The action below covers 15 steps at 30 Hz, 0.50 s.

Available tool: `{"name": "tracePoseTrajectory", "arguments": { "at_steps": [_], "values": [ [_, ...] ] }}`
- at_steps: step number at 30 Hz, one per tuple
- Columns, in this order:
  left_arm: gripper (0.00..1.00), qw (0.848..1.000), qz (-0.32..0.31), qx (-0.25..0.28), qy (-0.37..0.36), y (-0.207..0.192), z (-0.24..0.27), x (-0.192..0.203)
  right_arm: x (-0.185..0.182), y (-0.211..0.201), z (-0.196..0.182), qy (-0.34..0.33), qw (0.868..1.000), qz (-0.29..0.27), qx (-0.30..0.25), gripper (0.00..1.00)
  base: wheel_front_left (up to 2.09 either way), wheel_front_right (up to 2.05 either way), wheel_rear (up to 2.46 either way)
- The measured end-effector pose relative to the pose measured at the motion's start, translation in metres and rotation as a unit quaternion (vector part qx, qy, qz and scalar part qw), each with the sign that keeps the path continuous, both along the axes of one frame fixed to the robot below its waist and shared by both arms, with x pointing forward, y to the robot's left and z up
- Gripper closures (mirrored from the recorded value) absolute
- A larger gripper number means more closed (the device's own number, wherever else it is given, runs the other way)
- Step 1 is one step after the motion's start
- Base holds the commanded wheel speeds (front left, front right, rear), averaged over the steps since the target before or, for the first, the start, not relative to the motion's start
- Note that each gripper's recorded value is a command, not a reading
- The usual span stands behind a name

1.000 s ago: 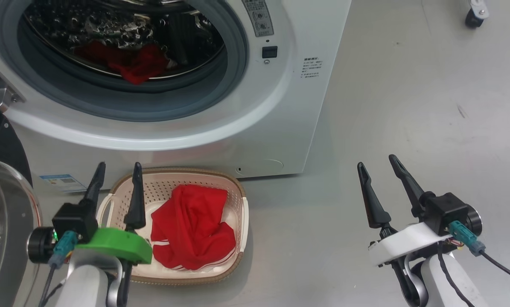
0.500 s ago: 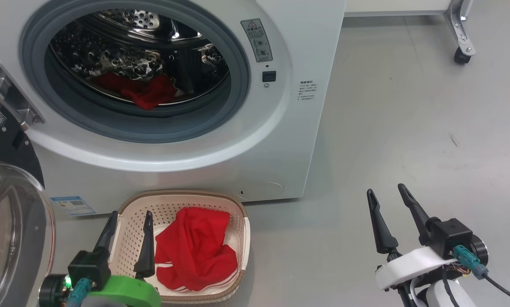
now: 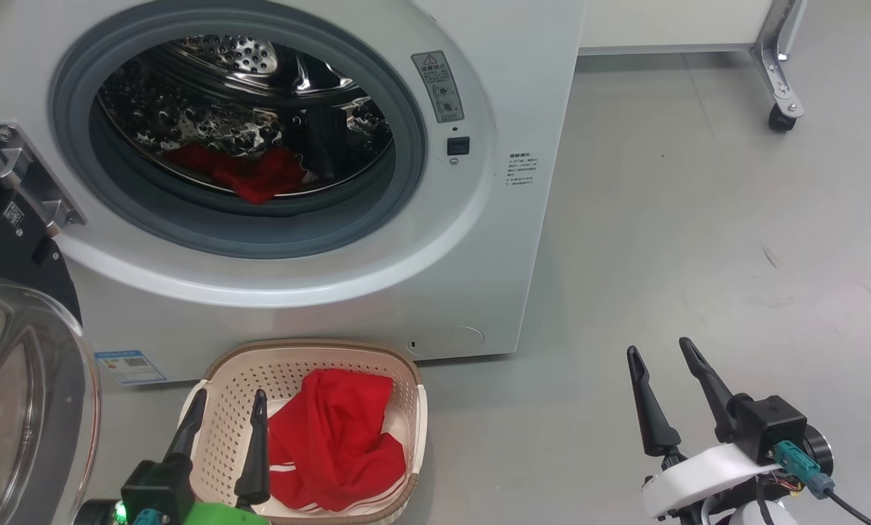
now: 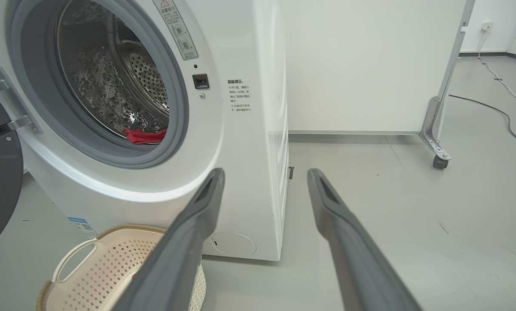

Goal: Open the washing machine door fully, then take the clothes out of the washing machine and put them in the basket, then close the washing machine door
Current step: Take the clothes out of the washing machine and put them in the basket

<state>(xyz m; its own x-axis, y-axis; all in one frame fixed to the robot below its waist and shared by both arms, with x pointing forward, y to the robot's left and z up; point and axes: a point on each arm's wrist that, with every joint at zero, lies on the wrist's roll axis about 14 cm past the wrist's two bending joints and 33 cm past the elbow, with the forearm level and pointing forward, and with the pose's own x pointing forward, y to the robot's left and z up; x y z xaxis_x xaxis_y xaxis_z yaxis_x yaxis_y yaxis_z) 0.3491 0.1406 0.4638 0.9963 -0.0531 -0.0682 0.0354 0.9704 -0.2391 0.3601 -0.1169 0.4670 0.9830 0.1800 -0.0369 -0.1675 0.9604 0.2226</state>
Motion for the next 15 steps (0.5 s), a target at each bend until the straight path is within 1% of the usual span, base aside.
{"name": "tracePoseTrajectory", "arguments": {
  "at_steps": [15],
  "values": [
    [0.00, 1.000, -0.005, -0.002, 0.007, -0.0056, 0.0013, -0.0065, -0.0018, -0.0012, 0.0017, -0.002, 1.000, -0.005, 0.000, 0.00, 0.00, 0.00, 0.00]
  ]
}}
